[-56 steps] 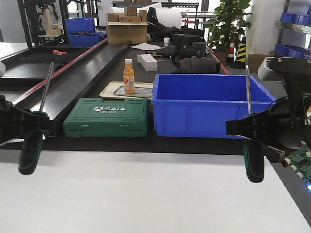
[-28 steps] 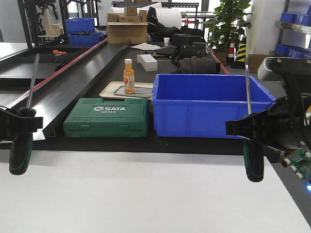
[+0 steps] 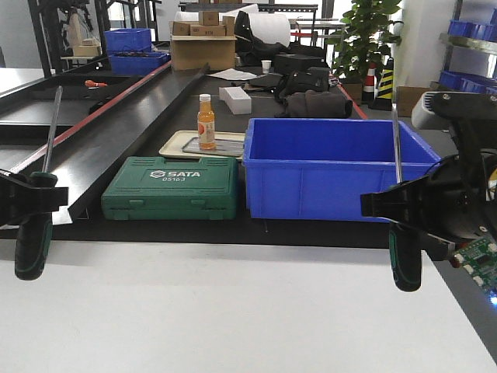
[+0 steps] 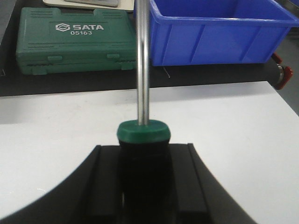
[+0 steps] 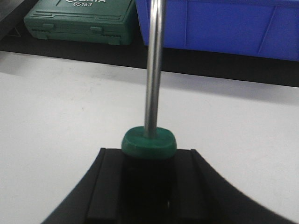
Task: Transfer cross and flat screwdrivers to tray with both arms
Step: 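Hold both screwdrivers raised while the base starts moving, then drive the base away from the table carrying both screwdrivers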
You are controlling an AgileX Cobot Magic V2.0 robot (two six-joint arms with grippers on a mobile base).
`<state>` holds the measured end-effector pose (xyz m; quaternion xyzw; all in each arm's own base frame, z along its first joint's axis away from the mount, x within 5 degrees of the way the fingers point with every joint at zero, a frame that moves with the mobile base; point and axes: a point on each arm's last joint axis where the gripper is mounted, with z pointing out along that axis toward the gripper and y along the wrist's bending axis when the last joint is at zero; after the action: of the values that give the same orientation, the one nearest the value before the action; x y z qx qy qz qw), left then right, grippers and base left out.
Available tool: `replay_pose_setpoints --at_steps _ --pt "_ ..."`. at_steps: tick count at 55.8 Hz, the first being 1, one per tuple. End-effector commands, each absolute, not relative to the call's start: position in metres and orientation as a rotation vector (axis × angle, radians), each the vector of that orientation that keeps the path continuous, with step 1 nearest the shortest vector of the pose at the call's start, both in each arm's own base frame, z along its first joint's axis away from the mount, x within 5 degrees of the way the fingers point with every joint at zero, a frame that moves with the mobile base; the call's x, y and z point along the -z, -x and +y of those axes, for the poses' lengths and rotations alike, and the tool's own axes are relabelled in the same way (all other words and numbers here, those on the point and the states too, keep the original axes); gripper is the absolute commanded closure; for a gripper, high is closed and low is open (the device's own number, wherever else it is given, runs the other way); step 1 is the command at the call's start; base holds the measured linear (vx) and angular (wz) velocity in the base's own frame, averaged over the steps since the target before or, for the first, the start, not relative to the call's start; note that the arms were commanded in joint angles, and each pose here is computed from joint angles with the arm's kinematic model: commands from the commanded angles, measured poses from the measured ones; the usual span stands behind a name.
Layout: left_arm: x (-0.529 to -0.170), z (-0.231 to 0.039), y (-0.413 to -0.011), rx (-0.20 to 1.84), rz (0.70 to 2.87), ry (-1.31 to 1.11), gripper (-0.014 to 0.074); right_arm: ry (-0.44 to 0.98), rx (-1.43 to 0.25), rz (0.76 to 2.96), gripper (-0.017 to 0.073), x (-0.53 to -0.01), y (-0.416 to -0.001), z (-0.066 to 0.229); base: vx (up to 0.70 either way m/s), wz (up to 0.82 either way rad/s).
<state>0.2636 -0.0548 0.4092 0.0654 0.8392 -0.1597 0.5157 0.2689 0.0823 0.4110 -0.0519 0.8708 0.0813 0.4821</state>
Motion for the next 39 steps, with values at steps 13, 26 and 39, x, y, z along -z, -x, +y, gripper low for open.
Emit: replay_pose_setpoints --at_steps 13,26,39 --pt "-0.4332 -0.0533 -0.2576 0.397 1.882 -0.118 0.0591 0.13 -0.212 1.975 0.0567 -0.4354 -0.265 0.0798 0.0 0.0" --pt "-0.4332 -0.0533 -0.2576 0.397 1.882 -0.118 0.0591 0.13 -0.212 1.975 0.0567 -0.4354 -0.265 0.0798 -0.01 0.01" --pt "-0.4332 -0.0533 -0.2576 0.397 1.882 -0.118 0.0591 0.13 -0.212 1.975 0.0567 -0.4354 -0.265 0.0798 -0.05 0.04"
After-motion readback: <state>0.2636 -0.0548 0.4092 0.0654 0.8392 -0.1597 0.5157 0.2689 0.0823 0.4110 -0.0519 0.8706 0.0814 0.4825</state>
